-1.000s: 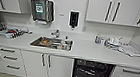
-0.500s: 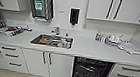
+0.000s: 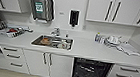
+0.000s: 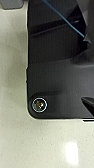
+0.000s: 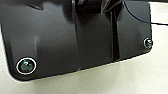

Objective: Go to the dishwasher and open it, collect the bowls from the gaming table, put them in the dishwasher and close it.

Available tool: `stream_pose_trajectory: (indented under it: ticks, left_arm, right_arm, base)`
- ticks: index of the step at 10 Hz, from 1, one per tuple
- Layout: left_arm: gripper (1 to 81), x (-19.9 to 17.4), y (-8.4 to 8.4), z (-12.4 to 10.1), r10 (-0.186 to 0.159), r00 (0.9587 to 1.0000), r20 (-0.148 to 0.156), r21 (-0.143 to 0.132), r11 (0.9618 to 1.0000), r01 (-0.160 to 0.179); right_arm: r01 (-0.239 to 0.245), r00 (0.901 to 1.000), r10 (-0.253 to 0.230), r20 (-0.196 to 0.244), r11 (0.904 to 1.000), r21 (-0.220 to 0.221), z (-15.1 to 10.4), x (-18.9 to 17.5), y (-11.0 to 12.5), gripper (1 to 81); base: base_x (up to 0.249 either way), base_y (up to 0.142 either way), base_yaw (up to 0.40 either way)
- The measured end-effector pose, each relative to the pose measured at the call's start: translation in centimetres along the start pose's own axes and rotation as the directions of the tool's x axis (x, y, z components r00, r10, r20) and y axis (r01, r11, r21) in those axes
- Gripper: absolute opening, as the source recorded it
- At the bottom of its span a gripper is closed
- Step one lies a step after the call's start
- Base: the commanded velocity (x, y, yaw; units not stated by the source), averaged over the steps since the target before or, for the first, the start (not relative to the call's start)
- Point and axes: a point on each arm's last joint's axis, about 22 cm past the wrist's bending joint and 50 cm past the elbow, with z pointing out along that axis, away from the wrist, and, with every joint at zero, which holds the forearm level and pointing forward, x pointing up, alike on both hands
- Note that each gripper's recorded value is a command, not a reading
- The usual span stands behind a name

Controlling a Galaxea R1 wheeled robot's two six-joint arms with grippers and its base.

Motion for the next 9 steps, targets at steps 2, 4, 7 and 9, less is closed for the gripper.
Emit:
stream_pose_trajectory:
  ticks: [2,4,7,9]
  left_arm:
    - [81.1,-0.2,0.3,-1.2,0.003,0.9999,-0.014,-0.001,1.0000,-0.003]
    - [81.1,-0.4,0.6,-2.4,0.006,0.9996,-0.026,0.000,1.0000,-0.006]
    - [81.1,-0.9,0.9,-3.9,0.010,0.9989,-0.045,0.000,0.9999,-0.010]
    - [81.1,-1.5,1.1,-4.9,0.013,0.9984,-0.055,0.000,0.9999,-0.013]
  right_arm:
    - [0.006,0.9999,-0.006,-0.014,1.0000,0.001,-1.2,-0.4,-0.4,81.1]
    - [0.011,0.9996,-0.011,-0.026,0.9999,0.003,-2.2,-0.8,-0.8,81.1]
    - [0.019,0.9989,-0.018,-0.044,0.9998,0.006,-3.7,-1.6,-1.2,81.1]
    - [0.025,0.9981,-0.024,-0.056,0.9997,0.007,-4.6,-2.2,-1.5,81.1]
  base:
    - [0.000,0.000,0.000]
    - [0.000,0.000,0.000]
    - [0.000,0.000,0.000]
    - [0.000,0.000,0.000]
